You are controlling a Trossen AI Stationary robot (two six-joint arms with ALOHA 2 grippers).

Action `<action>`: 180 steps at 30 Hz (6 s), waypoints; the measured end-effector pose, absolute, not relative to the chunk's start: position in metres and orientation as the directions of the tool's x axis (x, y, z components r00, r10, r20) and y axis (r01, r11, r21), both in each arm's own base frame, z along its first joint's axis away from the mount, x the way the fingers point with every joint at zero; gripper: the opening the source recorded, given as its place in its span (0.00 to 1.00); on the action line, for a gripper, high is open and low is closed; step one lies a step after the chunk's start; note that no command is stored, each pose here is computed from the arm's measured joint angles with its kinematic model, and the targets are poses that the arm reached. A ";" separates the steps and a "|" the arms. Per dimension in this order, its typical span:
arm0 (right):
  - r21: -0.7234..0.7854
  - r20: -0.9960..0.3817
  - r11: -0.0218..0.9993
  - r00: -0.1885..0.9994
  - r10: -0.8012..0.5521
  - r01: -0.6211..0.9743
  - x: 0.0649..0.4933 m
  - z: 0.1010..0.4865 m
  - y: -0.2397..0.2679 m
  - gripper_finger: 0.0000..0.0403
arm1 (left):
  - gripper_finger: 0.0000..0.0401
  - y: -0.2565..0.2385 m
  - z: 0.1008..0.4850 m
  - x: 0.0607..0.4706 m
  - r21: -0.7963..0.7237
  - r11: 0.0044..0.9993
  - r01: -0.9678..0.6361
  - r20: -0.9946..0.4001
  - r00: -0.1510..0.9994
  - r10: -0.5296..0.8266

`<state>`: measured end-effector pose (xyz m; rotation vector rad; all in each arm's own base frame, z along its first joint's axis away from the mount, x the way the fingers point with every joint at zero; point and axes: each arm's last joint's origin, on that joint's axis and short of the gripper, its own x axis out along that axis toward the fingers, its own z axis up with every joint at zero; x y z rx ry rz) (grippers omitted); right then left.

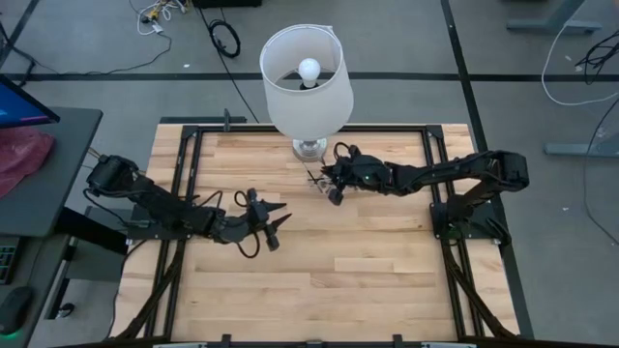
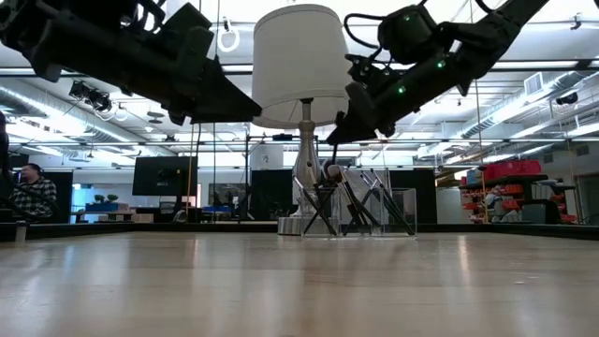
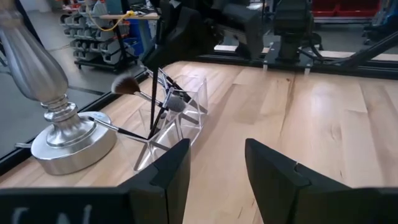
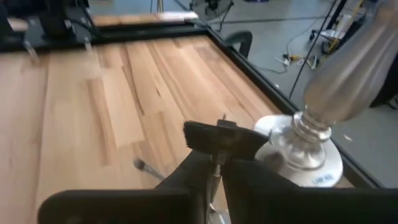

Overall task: Put items in baskets/containers
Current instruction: Put the black brow brush into the transparent organizer, then return to Home Position

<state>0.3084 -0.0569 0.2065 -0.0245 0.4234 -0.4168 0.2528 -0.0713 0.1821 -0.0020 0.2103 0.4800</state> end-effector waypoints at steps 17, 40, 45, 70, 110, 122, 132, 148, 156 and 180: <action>-0.116 -0.388 0.919 0.835 -0.391 0.376 0.309 0.208 -0.052 0.38 | 0.39 -0.069 0.182 0.254 0.045 0.891 -0.451 -0.205 0.869 0.450; -0.097 -0.123 0.994 0.990 -0.066 0.054 0.148 0.301 0.023 0.22 | 0.36 -0.046 0.244 0.124 0.008 0.961 -0.275 -0.096 0.957 0.275; -0.132 -0.044 0.989 0.996 -0.079 0.072 0.141 0.249 0.020 0.21 | 0.35 -0.042 0.199 0.119 0.009 0.999 -0.054 0.163 0.985 0.051; -0.113 0.074 0.988 0.993 -0.095 0.103 0.085 0.208 0.006 0.22 | 0.34 0.003 0.200 0.106 0.011 0.960 -0.280 0.159 0.948 0.275; 0.006 0.057 0.997 0.995 -0.082 0.082 0.096 0.173 0.009 0.22 | 0.34 0.004 0.181 0.108 -0.079 0.942 -0.327 -0.035 0.945 0.325; 0.006 0.057 0.997 0.995 -0.082 0.082 0.096 0.174 0.009 0.22 | 0.34 0.004 0.181 0.108 -0.079 0.942 -0.327 -0.035 0.945 0.325; 0.006 0.057 0.997 0.995 -0.082 0.082 0.096 0.174 0.009 0.22 | 0.34 0.004 0.181 0.108 -0.079 0.942 -0.327 -0.035 0.945 0.325; 0.005 0.057 0.997 0.995 -0.082 0.082 0.096 0.174 0.009 0.22 | 0.34 0.004 0.181 0.108 -0.080 0.942 -0.326 -0.035 0.945 0.325; 0.005 0.057 0.997 0.995 -0.082 0.082 0.096 0.174 0.009 0.22 | 0.34 0.004 0.181 0.108 -0.080 0.942 -0.326 -0.035 0.945 0.324; 0.005 0.057 0.997 0.995 -0.082 0.082 0.096 0.174 0.009 0.22 | 0.34 0.004 0.181 0.108 -0.080 0.942 -0.327 -0.035 0.945 0.325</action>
